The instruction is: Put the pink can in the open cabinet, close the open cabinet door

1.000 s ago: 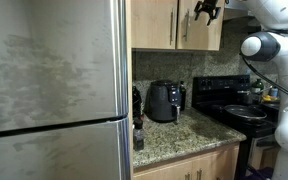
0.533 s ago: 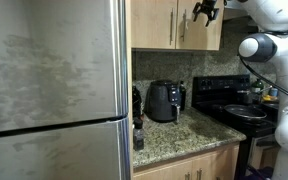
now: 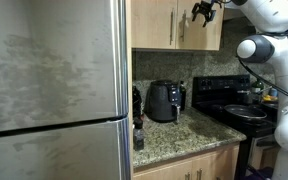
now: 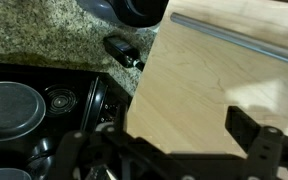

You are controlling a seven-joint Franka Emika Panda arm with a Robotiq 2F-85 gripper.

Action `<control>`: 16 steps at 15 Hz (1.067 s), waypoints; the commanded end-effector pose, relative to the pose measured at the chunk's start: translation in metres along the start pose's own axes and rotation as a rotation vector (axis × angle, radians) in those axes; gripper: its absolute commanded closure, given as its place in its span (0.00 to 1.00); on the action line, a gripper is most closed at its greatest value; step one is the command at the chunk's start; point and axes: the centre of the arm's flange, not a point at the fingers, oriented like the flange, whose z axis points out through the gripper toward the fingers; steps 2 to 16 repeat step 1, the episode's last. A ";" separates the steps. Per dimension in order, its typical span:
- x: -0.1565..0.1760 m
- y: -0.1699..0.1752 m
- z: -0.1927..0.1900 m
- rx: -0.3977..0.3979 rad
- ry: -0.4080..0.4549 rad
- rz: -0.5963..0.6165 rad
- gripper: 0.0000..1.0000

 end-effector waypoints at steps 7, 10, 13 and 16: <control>0.004 0.002 -0.003 0.002 0.005 0.007 0.00; 0.004 0.002 -0.003 0.002 0.005 0.007 0.00; 0.004 0.002 -0.003 0.002 0.005 0.007 0.00; 0.004 0.002 -0.003 0.002 0.005 0.007 0.00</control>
